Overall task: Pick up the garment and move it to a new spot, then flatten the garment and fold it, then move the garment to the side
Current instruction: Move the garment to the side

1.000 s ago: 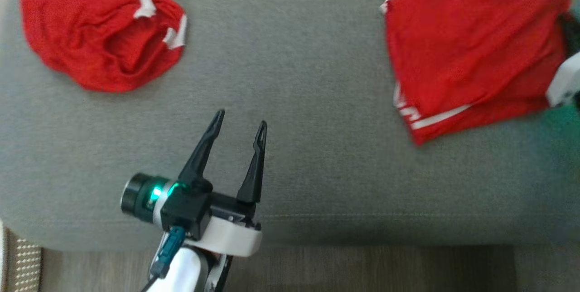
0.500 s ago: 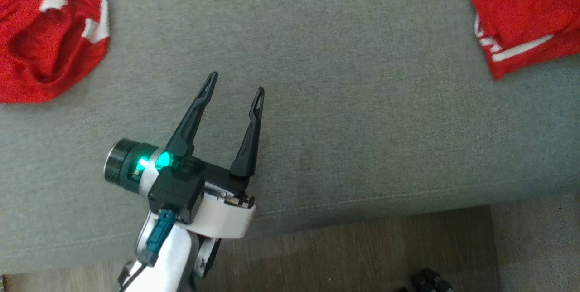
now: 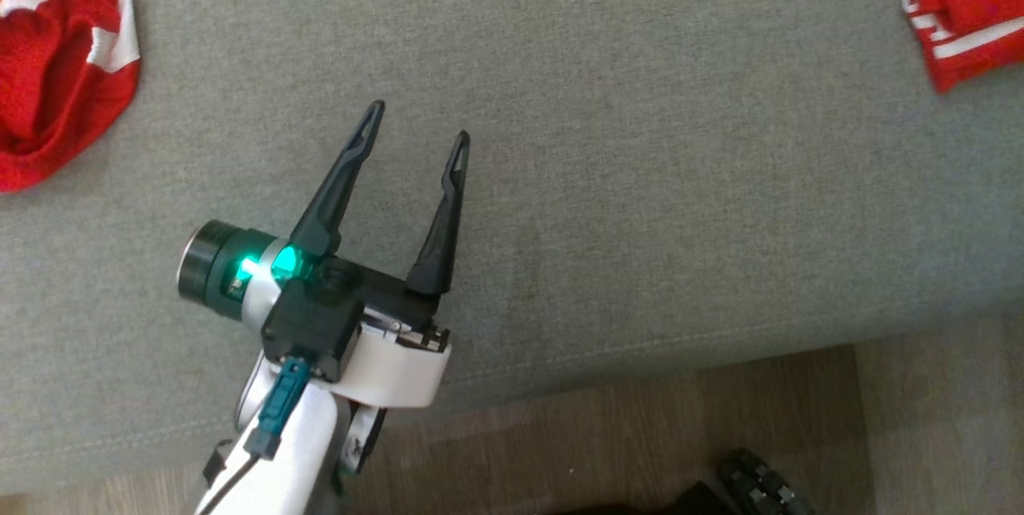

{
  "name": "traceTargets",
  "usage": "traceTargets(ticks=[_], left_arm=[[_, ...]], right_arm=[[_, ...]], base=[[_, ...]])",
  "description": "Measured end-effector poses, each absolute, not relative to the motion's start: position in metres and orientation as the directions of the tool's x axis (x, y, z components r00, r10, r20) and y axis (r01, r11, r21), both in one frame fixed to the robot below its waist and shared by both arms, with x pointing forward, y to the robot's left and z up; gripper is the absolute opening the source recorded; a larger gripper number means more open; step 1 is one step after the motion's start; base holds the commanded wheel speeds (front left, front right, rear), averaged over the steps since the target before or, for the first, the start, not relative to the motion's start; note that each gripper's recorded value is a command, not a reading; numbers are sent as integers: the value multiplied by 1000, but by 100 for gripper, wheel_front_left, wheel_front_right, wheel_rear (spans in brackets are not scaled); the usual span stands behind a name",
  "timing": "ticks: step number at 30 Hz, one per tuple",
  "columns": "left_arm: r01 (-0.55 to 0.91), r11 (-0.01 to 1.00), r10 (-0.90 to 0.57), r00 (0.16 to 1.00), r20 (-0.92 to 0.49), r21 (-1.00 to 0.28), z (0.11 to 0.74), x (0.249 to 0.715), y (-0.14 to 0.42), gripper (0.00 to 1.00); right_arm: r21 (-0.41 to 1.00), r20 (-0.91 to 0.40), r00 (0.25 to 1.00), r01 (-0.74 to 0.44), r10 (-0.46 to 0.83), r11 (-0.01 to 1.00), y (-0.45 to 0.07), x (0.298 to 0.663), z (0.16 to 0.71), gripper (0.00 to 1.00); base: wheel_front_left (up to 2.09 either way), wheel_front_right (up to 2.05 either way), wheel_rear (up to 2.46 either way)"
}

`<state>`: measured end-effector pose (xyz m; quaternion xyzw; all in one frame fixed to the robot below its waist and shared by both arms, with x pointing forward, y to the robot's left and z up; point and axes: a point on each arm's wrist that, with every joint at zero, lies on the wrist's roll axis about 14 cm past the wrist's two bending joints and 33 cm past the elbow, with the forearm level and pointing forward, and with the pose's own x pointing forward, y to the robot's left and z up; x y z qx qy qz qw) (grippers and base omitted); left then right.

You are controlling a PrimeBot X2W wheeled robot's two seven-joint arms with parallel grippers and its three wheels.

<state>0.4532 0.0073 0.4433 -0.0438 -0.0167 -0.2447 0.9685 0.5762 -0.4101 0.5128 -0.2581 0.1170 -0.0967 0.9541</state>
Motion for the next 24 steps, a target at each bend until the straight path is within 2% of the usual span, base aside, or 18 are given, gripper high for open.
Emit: traceTargets(ticks=[1, 2, 3, 4, 9, 14, 20, 24], left_arm=[[477, 876, -473, 879, 55, -76, 444, 453, 7, 100], [476, 876, -473, 879, 55, -74, 444, 453, 7, 100], [474, 878, -471, 881, 54, -72, 445, 452, 7, 100], [476, 877, -473, 879, 55, -70, 446, 451, 7, 100], [461, 886, -457, 886, 75, -50, 458, 448, 11, 100], [433, 901, -428, 898, 100, -29, 477, 441, 19, 100], [366, 930, -362, 929, 84, -43, 489, 415, 38, 100], [322, 944, -317, 945, 80, -67, 497, 396, 51, 100]], right_arm=[[-525, -162, 954, 132, -251, 841, -411, 577, 517, 0], [-532, -154, 953, 142, -260, 835, -413, 577, 521, 10], [-534, -144, 952, 155, -270, 831, -414, 577, 525, 61], [-534, -133, 951, 169, -280, 829, -416, 576, 529, 100], [-574, -122, 953, 159, -276, 803, -404, 567, 531, 100], [-563, -59, 983, 110, -172, 819, -357, 563, 538, 100], [-394, 17, 1000, -14, 22, 919, -267, 536, 529, 100], [-229, 50, 995, -69, 82, 971, -225, 506, 520, 100]], base=[[0, 0, 0], [0, 0, 0], [0, 0, 0], [0, 0, 0], [0, 0, 0], [0, 0, 0], [0, 0, 0], [0, 0, 0]])
